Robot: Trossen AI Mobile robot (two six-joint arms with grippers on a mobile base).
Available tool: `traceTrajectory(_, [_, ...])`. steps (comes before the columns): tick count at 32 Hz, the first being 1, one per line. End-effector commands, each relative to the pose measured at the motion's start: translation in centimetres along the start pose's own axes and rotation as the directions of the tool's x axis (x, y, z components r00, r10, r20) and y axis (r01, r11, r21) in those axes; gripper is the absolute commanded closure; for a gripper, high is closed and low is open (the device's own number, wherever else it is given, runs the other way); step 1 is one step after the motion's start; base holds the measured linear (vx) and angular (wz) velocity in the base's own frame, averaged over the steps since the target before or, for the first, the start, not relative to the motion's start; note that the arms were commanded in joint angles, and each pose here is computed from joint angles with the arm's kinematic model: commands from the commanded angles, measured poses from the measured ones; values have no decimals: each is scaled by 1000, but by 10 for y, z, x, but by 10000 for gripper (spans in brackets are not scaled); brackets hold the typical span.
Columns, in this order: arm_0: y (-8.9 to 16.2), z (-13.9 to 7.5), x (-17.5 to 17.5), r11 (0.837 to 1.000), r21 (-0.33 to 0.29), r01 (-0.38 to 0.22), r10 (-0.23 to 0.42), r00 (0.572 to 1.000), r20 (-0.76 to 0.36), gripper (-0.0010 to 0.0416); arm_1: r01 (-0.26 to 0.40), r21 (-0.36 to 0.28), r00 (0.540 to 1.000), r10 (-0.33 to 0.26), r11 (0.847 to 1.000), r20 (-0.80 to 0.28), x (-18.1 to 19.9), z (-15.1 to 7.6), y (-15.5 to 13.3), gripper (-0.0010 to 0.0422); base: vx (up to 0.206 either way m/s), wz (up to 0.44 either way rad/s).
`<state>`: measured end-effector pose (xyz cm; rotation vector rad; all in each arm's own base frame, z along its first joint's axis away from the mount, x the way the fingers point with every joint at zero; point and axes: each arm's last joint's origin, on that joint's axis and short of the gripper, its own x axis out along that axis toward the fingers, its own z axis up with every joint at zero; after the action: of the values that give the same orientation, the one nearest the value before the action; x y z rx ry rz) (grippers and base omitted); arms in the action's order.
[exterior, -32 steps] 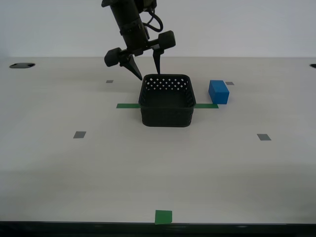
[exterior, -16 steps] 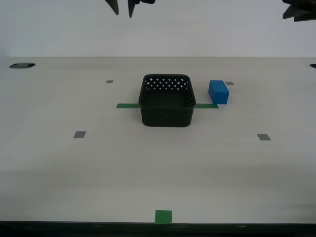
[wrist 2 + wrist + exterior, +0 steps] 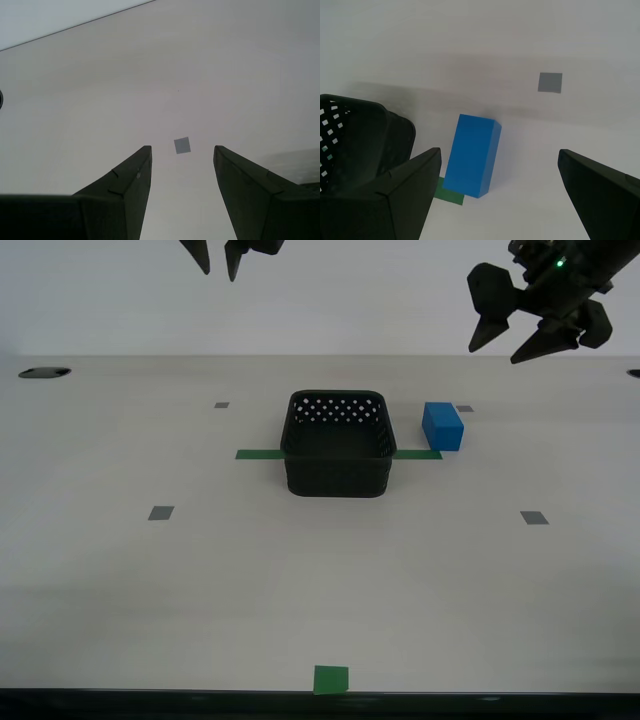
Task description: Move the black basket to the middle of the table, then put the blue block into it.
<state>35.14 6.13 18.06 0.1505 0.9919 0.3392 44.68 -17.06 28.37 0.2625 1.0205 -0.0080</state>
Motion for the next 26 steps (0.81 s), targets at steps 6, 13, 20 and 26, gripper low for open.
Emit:
traceTrajectory(6, [14, -1, 43, 999, -35, -27, 24, 997, -77, 77, 0, 0, 1000, 0, 1000, 15, 1, 2, 4, 248, 0, 0])
traceTrajectory(13, [29, -10, 74, 997, -76, -4, -7, 990, -141, 59, -6, 8, 1000, 6, 1000, 28, 3, 4, 11, 247, 0, 0])
traceTrajectory(20, [32, -9, 75, 996, -82, 27, -36, 993, -114, 76, -9, -1, 999, 9, 1000, 37, 4, 6, 14, 248, 0, 0])
traceTrajectory(26, [33, -6, 75, 997, -71, 24, -30, 996, -83, 81, -8, -5, 999, 9, 1000, 40, 4, 6, 14, 247, 0, 0])
